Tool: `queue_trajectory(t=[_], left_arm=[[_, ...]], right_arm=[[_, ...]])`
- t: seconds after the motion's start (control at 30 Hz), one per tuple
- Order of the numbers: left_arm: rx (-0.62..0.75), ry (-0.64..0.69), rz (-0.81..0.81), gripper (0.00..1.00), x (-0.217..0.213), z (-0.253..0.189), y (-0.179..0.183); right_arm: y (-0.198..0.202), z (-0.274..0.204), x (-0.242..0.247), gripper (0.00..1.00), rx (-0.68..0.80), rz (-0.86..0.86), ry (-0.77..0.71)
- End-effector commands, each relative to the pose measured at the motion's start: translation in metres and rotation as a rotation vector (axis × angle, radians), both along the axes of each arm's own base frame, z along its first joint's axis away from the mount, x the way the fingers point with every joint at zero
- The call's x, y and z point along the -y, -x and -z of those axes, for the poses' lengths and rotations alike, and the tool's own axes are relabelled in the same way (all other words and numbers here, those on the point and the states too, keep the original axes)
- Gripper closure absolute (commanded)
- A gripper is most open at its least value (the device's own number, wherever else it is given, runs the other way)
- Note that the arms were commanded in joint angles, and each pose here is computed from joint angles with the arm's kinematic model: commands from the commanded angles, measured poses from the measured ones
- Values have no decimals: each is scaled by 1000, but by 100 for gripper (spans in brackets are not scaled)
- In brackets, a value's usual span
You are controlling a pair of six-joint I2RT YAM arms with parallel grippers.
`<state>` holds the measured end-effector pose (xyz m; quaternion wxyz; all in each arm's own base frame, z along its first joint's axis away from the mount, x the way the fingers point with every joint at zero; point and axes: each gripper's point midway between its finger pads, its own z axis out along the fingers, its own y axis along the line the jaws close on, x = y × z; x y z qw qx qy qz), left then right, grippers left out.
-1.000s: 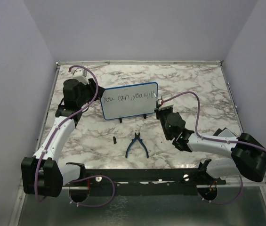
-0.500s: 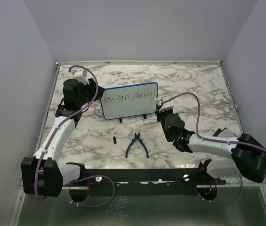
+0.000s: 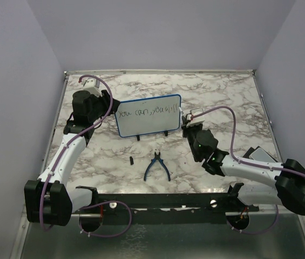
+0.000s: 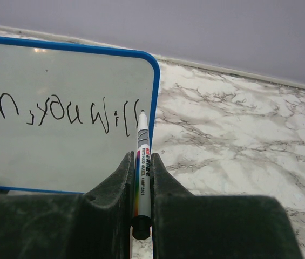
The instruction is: Write a sentence on the whiteboard
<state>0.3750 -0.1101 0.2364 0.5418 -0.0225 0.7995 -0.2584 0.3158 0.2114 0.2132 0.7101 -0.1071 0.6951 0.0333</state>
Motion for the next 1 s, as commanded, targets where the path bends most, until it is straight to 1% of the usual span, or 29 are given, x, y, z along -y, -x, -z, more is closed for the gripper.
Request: queue_trajectory(t=[0.0, 0.5, 0.97], left_arm=[[3, 6, 33, 60, 6, -1, 7], [2, 7, 34, 60, 6, -1, 7], [3, 5, 33, 60, 5, -1, 7]], right_arm=[[-1, 1, 2, 99, -7, 12, 17], [-6, 12, 1, 99, -14, 36, 30], [-11, 12, 1, 99, 0, 53, 44]])
